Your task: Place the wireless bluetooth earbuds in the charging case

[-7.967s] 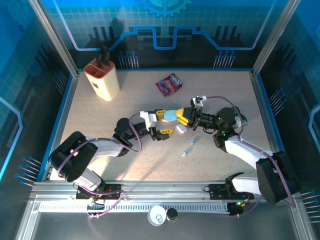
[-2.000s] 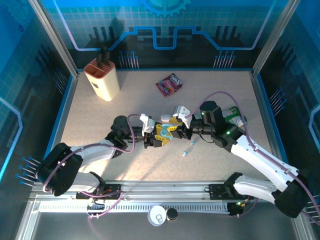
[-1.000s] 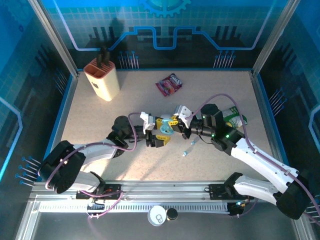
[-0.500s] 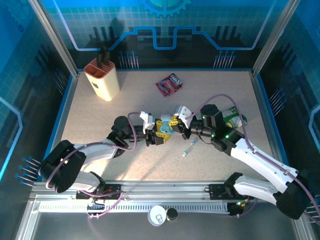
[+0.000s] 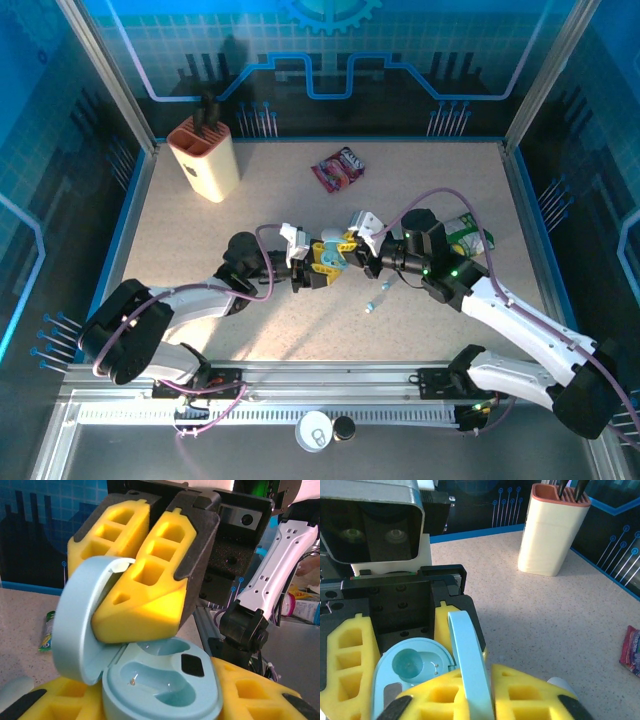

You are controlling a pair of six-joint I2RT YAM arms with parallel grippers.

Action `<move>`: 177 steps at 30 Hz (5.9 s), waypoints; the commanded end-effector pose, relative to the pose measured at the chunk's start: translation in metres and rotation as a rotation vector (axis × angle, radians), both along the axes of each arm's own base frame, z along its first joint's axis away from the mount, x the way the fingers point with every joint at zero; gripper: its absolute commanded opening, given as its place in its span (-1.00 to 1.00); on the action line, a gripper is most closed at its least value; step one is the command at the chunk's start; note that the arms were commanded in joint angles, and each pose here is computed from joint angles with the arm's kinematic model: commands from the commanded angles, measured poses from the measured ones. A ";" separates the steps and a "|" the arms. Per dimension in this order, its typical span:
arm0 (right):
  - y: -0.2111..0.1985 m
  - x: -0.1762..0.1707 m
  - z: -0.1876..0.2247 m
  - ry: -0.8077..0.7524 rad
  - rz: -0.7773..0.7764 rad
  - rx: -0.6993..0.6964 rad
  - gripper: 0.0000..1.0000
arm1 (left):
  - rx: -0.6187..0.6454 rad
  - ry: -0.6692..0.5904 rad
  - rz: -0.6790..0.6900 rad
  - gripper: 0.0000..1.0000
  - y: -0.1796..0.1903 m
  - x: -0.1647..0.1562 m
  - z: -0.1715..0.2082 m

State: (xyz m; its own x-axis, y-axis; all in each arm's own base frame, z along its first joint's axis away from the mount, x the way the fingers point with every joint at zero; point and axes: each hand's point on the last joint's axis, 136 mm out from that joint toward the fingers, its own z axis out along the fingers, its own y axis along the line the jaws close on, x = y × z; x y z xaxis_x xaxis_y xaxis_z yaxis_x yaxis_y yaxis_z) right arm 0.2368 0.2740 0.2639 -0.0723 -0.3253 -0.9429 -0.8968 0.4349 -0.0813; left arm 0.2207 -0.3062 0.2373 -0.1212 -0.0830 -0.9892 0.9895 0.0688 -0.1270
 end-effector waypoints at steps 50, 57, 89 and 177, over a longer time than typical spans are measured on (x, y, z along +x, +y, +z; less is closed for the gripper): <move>-0.068 -0.032 -0.236 1.267 -0.696 0.146 -0.16 | -0.054 -0.008 0.128 -0.39 0.035 0.030 -0.004; -0.071 -0.034 -0.239 1.273 -0.708 0.135 -0.35 | -0.056 -0.006 0.124 -0.39 0.035 0.030 -0.006; -0.107 -0.018 -0.226 1.056 -0.954 -0.072 -0.63 | -0.017 -0.007 0.164 -0.40 0.035 0.039 -0.025; 0.005 0.036 -0.082 0.692 -0.568 0.214 -0.62 | 0.135 -0.116 0.303 -0.41 -0.017 0.061 -0.088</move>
State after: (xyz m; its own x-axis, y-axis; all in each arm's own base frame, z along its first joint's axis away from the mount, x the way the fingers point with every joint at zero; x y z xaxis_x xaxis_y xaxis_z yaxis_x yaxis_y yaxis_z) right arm 0.2710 0.2714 0.1728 -0.7509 0.1015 -0.6525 -0.3509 0.7757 0.5245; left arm 0.2812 -0.3206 0.1371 -0.0465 0.0532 -0.9975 0.9310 0.3642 -0.0240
